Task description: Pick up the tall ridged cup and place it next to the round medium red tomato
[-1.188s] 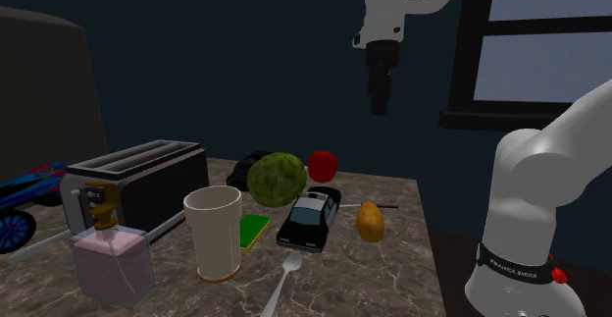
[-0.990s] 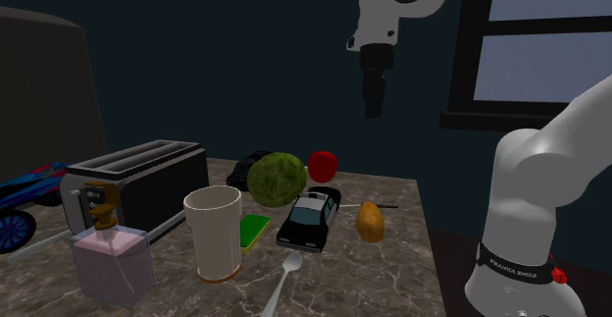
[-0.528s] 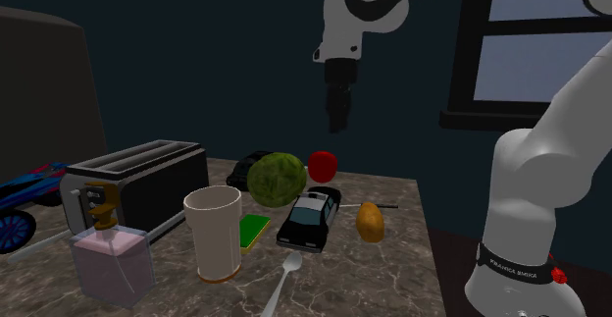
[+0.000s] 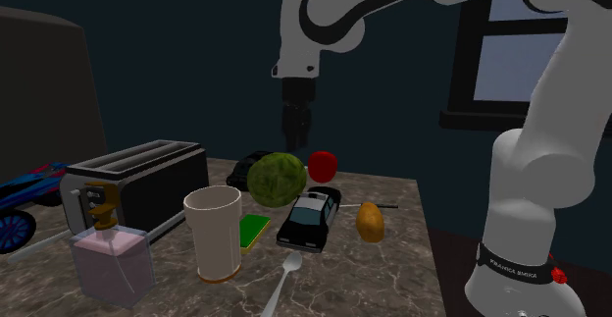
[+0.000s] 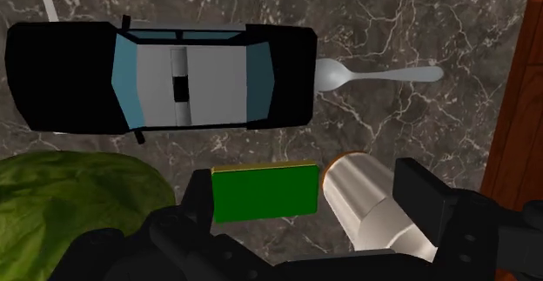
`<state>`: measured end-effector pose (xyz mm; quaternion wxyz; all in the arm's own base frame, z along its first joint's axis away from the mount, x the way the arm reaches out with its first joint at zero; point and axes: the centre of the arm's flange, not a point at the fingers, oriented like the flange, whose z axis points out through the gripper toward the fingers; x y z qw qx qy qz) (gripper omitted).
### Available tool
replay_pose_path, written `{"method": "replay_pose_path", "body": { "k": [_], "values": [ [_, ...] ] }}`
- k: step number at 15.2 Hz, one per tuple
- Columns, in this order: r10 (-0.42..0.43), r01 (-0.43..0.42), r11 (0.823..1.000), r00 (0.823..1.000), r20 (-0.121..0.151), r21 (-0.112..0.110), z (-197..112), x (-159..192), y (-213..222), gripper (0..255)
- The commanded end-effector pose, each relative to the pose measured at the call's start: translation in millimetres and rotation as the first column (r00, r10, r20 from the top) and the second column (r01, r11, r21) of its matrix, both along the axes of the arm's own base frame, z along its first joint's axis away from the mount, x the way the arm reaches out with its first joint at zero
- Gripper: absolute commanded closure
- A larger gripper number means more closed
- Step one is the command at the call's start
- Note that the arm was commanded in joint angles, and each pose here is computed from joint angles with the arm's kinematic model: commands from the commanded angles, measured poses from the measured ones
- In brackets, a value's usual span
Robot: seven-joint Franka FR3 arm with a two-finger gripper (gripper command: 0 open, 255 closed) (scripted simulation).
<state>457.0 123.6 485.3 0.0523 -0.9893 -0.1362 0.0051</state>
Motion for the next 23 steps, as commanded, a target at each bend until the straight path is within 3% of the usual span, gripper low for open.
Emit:
{"method": "replay_pose_path", "body": {
  "k": [1, 13, 23],
  "values": [
    [0.021, -0.021, 1.000, 1.000, 0.007, 0.000, -9, 17, 16, 0],
    [0.146, -0.146, 0.989, 0.988, 0.046, -0.009, -61, 114, 126, 0],
    [0.146, -0.146, 0.989, 0.988, 0.046, -0.009, -101, 114, 130, 0]
  ]
}}
